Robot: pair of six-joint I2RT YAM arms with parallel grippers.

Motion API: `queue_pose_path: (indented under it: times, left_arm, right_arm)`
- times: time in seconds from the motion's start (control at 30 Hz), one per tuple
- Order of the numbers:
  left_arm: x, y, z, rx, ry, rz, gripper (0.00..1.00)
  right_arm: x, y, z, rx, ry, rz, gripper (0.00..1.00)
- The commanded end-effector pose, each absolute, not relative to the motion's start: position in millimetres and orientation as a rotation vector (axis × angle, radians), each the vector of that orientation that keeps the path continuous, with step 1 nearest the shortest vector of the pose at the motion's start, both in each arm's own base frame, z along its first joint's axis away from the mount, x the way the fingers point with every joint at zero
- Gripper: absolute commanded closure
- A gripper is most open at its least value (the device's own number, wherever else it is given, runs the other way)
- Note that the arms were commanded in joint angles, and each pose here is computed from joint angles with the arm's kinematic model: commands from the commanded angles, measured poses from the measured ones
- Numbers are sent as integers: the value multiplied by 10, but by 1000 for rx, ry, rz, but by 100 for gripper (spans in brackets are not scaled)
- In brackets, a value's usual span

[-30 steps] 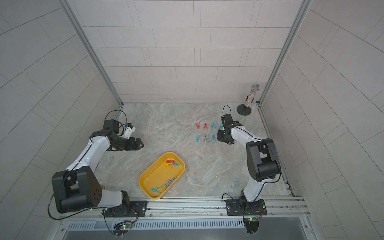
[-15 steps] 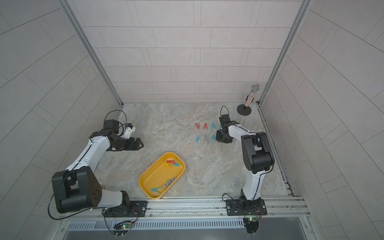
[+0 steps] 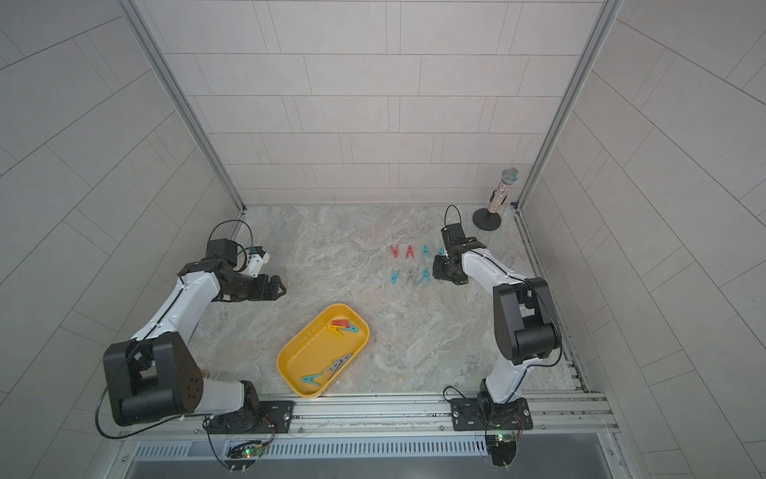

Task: Take the clothespins out of the storage box
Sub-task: Place the clothespin at the center of the board, then pick up the clothespin from the storage box.

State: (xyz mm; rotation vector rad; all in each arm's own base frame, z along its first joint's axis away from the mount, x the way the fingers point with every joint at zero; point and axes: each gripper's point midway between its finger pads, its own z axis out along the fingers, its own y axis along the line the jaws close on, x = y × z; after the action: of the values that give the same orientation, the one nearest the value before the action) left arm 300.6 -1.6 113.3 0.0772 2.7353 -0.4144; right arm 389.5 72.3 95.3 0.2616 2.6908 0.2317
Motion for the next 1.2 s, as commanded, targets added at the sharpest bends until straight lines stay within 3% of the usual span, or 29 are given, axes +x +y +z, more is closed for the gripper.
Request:
queue_pose_path:
  times: [0.0, 0.33, 0.67, 0.9, 1.17]
  left_arm:
    - [2990, -27, 1113, 97, 2753, -415, 5]
    - [3001, 41, 1101, 76, 2758, -359, 5]
    - [3026, 172, 1100, 34, 2759, -258, 5]
    - [3025, 194, 1104, 28, 2757, -237, 5]
    - [3025, 194, 1108, 28, 2754, -238, 5]
  right_arm:
    - [3744, 808, 1262, 192, 2674, 248, 60]
    - [3250, 2013, 1876, -378, 2528, 407, 64]
    - [2405, 3493, 1512, -1039, 2442, 497, 68]
    - [2272, 3870, 1047, -1153, 2514, 415, 69]
    - [2327, 3925, 680, -1162, 2595, 241, 72]
